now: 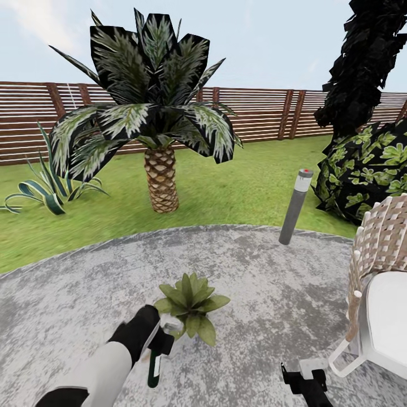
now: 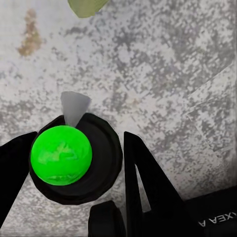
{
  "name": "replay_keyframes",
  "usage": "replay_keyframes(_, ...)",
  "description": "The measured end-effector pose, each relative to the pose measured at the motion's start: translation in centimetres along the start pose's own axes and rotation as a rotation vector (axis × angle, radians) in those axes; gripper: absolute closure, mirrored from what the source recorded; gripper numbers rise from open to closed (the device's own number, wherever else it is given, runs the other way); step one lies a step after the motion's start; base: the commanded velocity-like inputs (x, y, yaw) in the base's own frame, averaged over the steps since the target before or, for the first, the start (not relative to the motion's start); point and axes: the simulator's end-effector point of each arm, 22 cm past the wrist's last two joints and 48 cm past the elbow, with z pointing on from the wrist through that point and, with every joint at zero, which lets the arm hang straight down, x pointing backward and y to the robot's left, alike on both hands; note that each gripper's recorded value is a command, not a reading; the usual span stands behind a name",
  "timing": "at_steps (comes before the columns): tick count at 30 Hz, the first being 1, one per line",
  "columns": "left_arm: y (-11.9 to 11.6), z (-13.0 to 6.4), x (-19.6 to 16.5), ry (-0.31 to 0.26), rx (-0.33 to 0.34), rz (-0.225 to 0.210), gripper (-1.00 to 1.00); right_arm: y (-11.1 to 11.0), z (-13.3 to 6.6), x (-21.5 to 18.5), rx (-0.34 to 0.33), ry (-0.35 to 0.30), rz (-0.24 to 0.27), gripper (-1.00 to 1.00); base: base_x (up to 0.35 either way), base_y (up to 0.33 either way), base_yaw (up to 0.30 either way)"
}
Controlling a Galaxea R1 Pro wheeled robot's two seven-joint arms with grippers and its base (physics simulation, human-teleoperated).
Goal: Pick up the pesticide atomizer in the garden and spray insectifuge to fully cover both potted plants in the garden.
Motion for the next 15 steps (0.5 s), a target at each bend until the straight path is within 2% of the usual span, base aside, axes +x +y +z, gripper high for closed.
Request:
replay_keyframes(4,-0.1,0.8,1.6,0.029,0.005,-0.003,1.00,0.0,0.0,0.1,0.000,0.002,0.000,-1.00,0.000,0.000,0.000)
replay_keyframes(6,-0.7,1.9,3.8,0.060,0.015,-0.005,1.00,0.0,-0.1,0.1,0.000,0.002,0.000,-1.00,0.000,0.000,0.000)
replay_keyframes(9,-0.9,2.0,3.9,0.056,0.020,-0.008,1.00,0.0,-0.1,0.2,0.000,0.003,0.000,-1.00,0.044,-0.033,0.000)
replay_keyframes(15,-1.1,1.5,2.9,0.033,0.033,-0.024,1.00,0.0,-0.1,0.2,0.000,0.003,0.000,-1.00,0.186,-0.141,0.000)
